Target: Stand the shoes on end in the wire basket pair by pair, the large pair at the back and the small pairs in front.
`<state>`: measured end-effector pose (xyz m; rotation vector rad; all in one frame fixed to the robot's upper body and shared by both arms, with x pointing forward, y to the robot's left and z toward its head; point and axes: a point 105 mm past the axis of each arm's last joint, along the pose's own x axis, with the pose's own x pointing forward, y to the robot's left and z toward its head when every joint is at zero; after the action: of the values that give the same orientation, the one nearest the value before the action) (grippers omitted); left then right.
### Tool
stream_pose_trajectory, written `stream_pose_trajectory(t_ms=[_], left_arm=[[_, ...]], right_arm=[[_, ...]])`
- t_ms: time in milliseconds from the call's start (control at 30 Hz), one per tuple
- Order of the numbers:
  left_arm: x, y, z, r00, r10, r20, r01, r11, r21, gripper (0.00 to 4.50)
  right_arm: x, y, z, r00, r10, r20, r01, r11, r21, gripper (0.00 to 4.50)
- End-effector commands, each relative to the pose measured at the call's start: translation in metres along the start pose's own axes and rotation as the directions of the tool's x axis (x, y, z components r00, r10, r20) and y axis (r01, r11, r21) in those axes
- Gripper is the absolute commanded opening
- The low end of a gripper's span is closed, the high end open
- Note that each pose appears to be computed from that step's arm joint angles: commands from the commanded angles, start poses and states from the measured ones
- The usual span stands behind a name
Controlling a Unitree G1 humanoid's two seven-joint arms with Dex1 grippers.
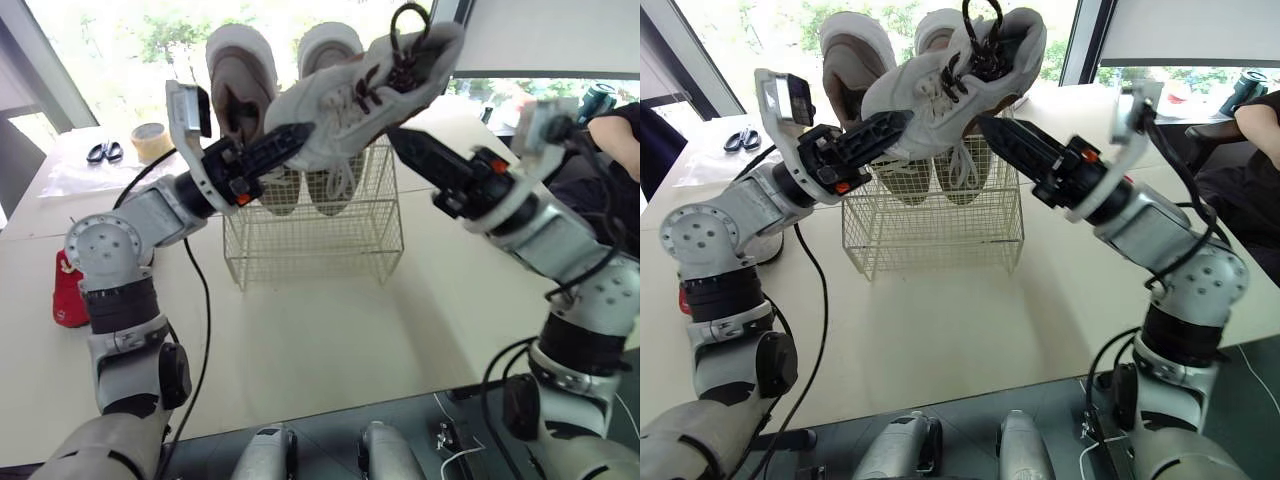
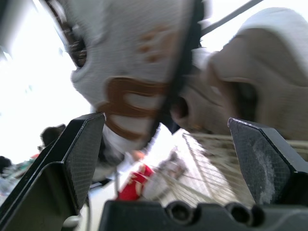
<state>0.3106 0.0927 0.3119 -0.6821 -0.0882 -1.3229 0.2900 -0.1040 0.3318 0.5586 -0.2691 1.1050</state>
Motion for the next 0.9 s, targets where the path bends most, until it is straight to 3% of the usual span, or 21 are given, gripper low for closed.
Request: stream_pose_trajectory(t_ms=[33,200,467,667,767,900], left_arm=[[0.002,-0.01,0.006,0.999,-0.026,0.039,0.025,0.999,0.043,0.26],[0.003,-0.004,0.0,0.999,0.009,0.048,-0.011,0.999,0.048,0.26],[0.008,-0.006,0.015,0.99,0.003,0.142,-0.01,0.999,0.046,0.26],[0.013,-0.01,0.016,0.989,-0.016,0.149,0.009,0.999,0.048,0.26],[0.014,-0.011,0.013,0.99,-0.017,0.138,0.01,0.999,0.05,0.26],[0.012,-0.012,0.007,0.993,-0.016,0.119,0.01,0.999,0.051,0.26]], right_arm=[[0.007,0.015,0.023,0.995,0.043,0.095,-0.038,0.998,-0.05,4.42],[0.017,0.022,0.026,0.99,0.083,0.116,-0.078,0.996,-0.051,4.42],[0.022,0.024,0.014,0.992,0.097,0.076,-0.094,0.995,-0.043,4.42],[0.024,0.021,0.01,0.994,0.09,0.059,-0.087,0.995,-0.057,4.42],[0.024,0.018,0.01,0.995,0.081,0.057,-0.077,0.994,-0.071,3.62],[0.024,0.019,0.018,0.993,0.092,0.076,-0.085,0.992,-0.088,1.71]])
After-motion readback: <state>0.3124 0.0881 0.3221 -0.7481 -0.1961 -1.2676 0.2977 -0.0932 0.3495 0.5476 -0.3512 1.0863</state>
